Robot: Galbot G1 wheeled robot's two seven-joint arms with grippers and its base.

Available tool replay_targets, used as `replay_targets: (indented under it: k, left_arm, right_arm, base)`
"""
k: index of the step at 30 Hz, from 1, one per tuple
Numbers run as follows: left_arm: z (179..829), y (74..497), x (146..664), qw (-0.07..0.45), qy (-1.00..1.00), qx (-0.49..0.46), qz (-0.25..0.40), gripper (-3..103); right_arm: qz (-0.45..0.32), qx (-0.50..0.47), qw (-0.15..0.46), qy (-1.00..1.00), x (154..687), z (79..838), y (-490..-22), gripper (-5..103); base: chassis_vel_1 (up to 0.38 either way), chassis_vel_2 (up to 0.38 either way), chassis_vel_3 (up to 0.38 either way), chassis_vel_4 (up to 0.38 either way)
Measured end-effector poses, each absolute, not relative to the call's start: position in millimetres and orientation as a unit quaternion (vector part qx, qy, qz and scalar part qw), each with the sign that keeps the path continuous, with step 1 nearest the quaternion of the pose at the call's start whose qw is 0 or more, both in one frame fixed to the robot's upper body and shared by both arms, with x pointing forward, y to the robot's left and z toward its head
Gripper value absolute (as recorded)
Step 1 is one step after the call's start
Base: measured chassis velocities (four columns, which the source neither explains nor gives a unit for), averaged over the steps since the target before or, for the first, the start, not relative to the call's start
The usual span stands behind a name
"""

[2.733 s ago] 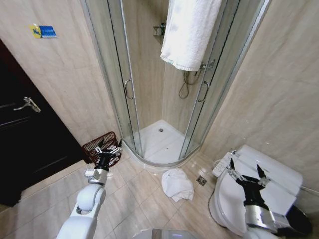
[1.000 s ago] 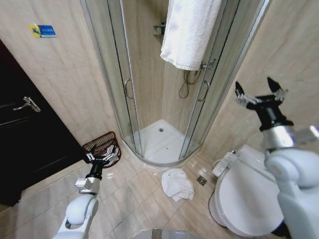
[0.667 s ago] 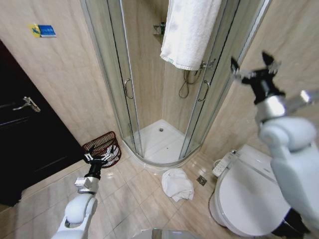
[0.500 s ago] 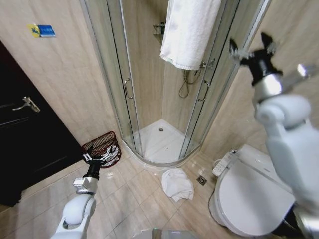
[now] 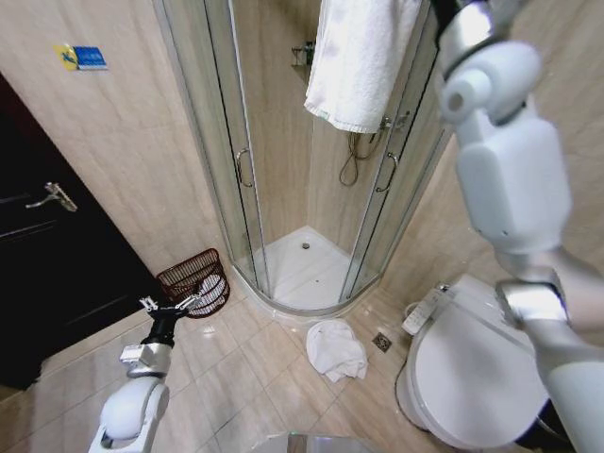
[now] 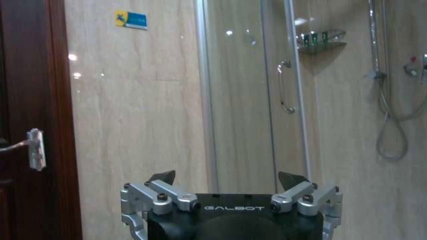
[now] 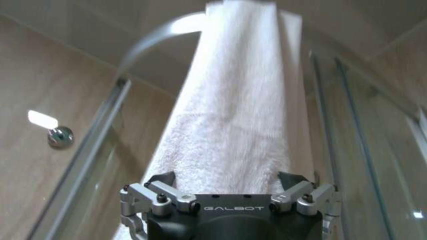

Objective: Discard the used towel into the hamper.

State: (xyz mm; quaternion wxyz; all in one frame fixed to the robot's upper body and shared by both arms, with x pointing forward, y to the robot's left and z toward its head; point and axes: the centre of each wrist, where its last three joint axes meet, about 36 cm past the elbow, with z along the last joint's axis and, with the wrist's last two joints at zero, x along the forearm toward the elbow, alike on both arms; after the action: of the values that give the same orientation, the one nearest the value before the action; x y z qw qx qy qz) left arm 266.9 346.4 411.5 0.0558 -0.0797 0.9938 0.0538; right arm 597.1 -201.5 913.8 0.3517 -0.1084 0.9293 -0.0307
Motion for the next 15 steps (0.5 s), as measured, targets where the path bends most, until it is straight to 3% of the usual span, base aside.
replay_targets:
  k: [10, 12, 13, 15]
  left_arm:
    - [411, 356, 268, 0.070, 0.992, -0.089, 0.052, 100]
    - [411, 356, 268, 0.072, 0.992, -0.089, 0.051, 100]
    - [410, 356, 268, 0.073, 0.992, -0.090, 0.051, 100]
    - [410, 357, 267, 0.074, 0.992, -0.090, 0.051, 100]
  right_arm:
    - [-0.005, -0.107, 0.330, 0.938, 612, 939, -183, 103]
    - [-0.006, -0.109, 0.332, 0.937, 611, 942, -181, 100]
    - [-0.006, -0.110, 0.333, 0.936, 612, 942, -179, 92]
    - [-0.006, -0.110, 0.334, 0.936, 612, 943, -179, 92]
  base:
    - [0.000, 0.000, 0.000, 0.000]
    - [0.000, 0.000, 0.000, 0.000]
    - [0.000, 0.000, 0.000, 0.000]
    - [0.000, 0.000, 0.000, 0.000]
